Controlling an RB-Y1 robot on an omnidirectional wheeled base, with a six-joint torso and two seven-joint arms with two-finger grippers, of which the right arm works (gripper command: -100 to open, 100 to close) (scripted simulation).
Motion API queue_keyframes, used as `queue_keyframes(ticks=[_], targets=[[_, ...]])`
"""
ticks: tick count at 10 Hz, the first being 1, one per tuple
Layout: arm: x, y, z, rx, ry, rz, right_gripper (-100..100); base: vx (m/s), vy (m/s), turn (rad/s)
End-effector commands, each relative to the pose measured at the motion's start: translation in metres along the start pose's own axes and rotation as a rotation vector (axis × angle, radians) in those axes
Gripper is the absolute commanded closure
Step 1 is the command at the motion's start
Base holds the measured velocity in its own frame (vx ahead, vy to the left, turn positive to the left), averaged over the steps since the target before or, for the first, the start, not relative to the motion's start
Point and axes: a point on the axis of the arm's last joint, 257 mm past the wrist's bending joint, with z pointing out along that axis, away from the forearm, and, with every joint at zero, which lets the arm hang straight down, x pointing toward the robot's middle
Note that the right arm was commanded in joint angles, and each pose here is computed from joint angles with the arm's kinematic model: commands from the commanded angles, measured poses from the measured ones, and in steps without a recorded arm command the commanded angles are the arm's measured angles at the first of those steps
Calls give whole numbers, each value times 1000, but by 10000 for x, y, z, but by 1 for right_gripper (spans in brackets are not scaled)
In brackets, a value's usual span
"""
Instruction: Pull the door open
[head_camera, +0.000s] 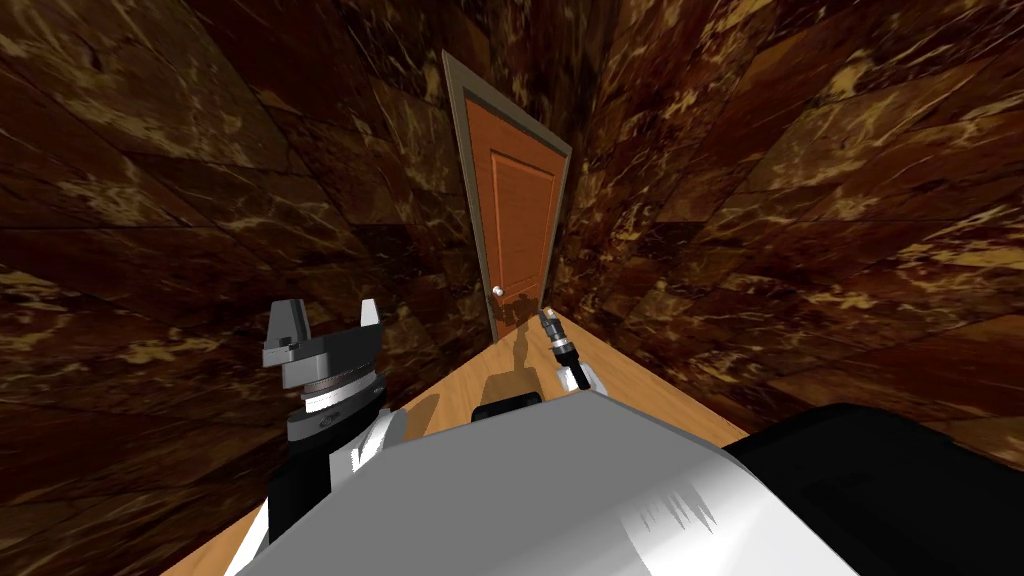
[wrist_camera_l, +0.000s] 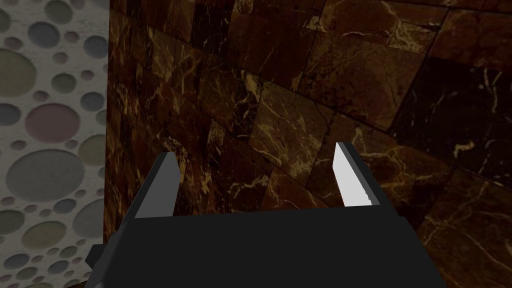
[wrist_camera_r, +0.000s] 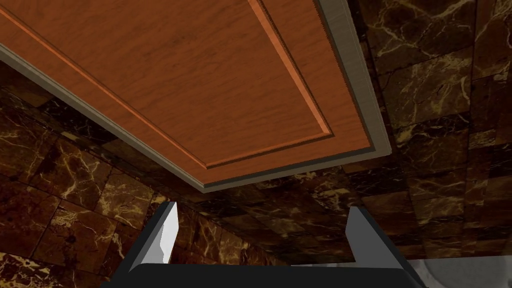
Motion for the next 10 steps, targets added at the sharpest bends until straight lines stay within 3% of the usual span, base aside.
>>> queue_keyframes(ticks=[1, 10], targets=[[124, -47, -20, 2, 25, -37, -100, 90, 3, 23], [752, -234, -125, 1, 151, -201, -100, 88, -6, 21]])
